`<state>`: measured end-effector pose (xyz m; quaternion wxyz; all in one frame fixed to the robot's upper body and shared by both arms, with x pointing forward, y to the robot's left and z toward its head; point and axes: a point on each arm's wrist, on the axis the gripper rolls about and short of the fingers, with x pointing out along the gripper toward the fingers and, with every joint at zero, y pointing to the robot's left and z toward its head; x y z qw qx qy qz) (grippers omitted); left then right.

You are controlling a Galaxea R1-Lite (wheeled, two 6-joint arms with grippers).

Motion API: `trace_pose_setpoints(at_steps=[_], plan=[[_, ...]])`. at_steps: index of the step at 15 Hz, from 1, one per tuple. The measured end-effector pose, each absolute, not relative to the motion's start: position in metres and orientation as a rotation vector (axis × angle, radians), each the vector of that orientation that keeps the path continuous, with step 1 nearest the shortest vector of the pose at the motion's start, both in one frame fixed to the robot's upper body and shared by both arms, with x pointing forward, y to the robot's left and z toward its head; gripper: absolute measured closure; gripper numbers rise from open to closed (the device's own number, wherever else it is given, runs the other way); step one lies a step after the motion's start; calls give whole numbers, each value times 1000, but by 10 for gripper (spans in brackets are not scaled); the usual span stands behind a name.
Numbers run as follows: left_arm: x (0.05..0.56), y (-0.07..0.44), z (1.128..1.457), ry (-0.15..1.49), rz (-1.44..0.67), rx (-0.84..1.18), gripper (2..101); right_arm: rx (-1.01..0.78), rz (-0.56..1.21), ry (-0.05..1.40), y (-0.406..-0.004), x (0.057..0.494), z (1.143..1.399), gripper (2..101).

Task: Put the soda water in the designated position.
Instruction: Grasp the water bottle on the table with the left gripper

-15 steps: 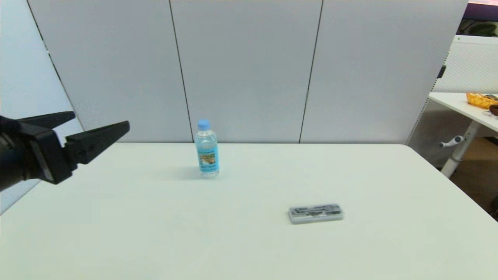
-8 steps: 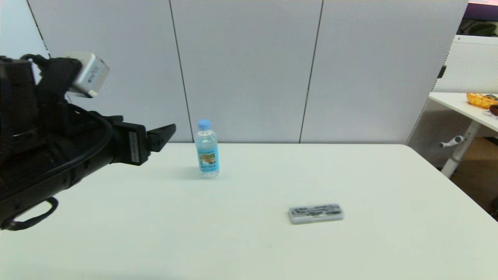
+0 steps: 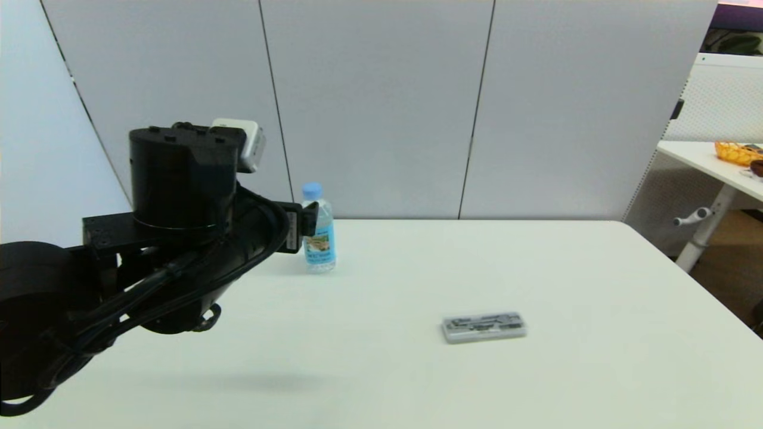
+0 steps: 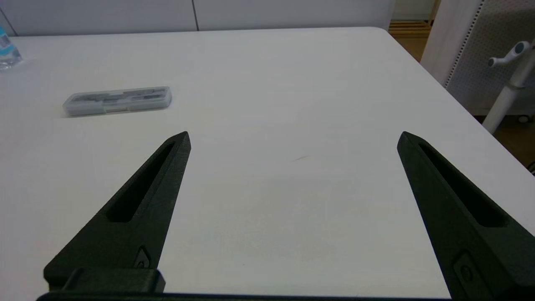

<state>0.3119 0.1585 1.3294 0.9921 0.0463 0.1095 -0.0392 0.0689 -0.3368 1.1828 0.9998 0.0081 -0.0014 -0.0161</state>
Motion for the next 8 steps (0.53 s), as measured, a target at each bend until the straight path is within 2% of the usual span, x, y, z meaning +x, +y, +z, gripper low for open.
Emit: trace_pose_setpoints(at_steps=[8], plan=[[332, 135, 1294, 274, -39, 100, 54, 16, -32, -3, -337, 69, 1183, 43]])
